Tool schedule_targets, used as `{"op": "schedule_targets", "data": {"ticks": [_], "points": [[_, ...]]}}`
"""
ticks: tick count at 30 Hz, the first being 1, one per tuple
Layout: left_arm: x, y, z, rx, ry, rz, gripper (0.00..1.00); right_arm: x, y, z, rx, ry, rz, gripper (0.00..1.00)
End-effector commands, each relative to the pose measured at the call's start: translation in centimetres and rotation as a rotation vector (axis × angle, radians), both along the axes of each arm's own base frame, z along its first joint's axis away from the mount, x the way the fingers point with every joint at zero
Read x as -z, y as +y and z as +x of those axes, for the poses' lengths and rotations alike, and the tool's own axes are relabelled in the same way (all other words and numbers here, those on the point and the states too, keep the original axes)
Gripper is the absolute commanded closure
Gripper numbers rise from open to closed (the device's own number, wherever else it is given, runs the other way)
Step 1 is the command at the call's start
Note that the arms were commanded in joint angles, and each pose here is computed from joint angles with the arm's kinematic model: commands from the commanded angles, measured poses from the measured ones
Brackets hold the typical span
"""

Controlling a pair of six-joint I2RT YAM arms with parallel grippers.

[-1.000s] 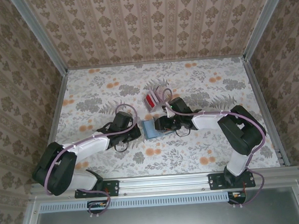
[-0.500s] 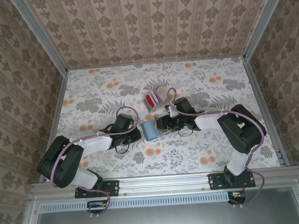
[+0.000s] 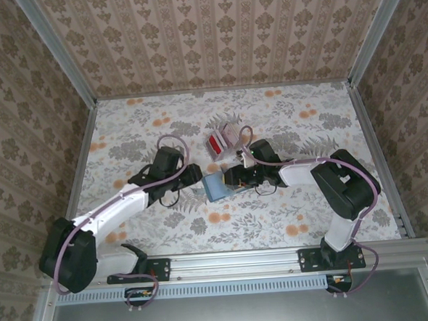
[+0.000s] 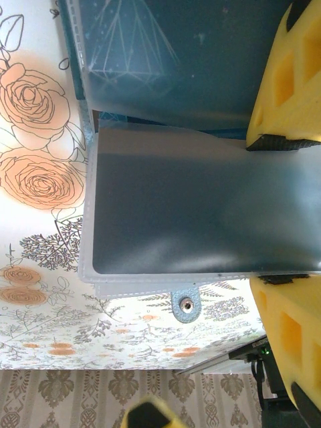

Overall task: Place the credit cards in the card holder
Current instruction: Flip over the card slot on the card holder.

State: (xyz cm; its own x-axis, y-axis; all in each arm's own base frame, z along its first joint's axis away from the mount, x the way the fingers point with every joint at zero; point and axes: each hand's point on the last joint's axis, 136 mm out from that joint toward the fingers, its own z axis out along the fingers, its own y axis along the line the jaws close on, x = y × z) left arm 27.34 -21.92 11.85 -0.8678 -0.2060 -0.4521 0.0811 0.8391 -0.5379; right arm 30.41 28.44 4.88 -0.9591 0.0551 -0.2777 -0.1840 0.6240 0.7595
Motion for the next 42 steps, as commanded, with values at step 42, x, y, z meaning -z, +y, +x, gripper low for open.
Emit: {"op": "schedule_targets", "data": {"ticks": [42], "points": [[5.7,-7.2,1.1,0.113,0.192,-0.155,0.80,2.7,-2.0,-0.6,0.045,0.079,-0.040,0.46]]}}
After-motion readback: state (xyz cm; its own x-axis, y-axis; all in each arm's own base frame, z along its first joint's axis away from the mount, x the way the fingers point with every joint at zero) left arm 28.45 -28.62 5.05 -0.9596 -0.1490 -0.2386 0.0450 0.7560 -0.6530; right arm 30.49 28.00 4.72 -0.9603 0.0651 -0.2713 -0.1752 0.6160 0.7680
